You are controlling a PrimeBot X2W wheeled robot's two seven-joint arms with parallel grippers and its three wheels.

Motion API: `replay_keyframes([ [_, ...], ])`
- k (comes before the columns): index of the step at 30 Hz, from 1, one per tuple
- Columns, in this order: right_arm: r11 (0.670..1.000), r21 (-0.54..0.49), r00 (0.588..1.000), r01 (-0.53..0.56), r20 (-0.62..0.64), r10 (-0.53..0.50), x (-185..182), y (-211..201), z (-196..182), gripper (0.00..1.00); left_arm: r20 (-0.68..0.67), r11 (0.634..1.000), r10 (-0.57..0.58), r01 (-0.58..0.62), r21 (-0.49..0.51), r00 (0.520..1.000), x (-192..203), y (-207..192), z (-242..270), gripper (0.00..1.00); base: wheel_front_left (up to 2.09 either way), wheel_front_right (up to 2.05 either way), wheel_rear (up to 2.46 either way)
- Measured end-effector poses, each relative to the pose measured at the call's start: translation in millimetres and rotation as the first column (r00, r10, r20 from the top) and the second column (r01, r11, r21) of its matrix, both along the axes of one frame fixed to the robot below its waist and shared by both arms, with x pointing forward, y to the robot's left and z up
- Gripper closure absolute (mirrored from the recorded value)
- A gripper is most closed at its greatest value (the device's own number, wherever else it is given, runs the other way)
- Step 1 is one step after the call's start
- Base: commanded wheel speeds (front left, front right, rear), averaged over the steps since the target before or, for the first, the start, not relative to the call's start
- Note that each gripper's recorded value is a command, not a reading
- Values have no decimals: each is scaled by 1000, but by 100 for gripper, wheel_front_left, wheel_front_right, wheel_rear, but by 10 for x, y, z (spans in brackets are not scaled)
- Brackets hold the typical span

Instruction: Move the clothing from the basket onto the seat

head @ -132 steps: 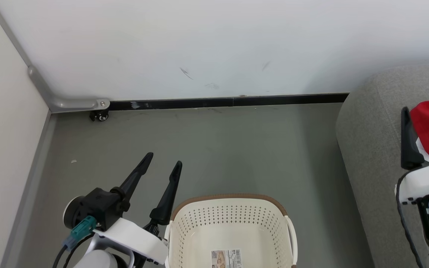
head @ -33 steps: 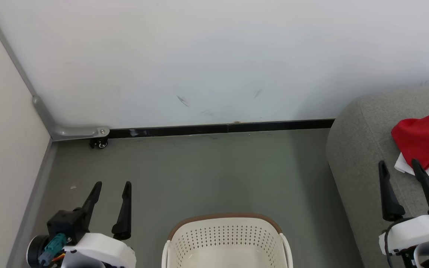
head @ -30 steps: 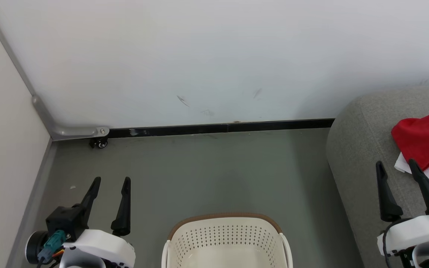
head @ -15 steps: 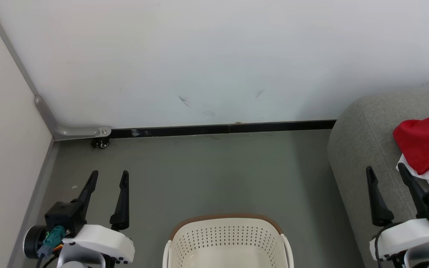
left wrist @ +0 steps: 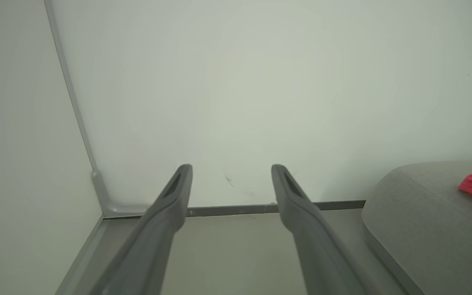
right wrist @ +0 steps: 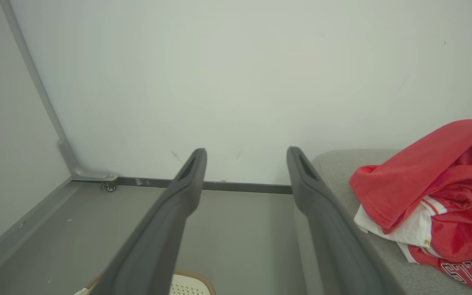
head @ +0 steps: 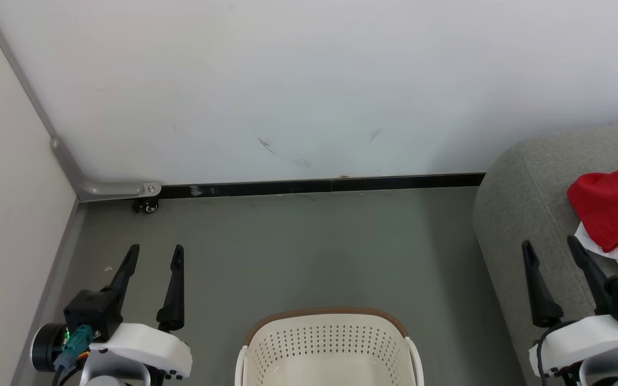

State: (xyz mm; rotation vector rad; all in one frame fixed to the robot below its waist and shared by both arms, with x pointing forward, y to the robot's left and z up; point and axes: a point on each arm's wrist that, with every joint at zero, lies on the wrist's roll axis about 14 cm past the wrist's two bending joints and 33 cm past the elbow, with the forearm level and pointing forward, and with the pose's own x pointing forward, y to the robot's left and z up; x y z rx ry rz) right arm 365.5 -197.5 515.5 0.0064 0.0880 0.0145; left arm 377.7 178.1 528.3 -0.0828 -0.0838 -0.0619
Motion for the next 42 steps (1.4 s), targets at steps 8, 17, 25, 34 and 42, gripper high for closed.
replay_keyframes([
  [8,1000,8,1000,-1,-7,1,6,3,-25,0,5,1000,1,-1,4,1000,15,1,12,0,0,0,0],
  [17,1000,11,1000,-2,-10,2,11,9,-35,0,15,1000,5,-5,3,1000,23,10,44,0,0,0,0],
  [25,1000,11,1000,-4,-12,4,5,16,-41,0,18,1000,1,-1,0,1000,28,5,51,0,0,0,0],
  [34,1000,11,1000,-1,-11,1,0,7,-39,0,18,1000,-7,8,-6,1000,31,-19,50,0,0,0,0],
  [42,1000,27,996,3,-89,0,-90,27,-298,100,-74,1000,-11,10,-18,997,-97,-87,-272,100,0,0,0],
])
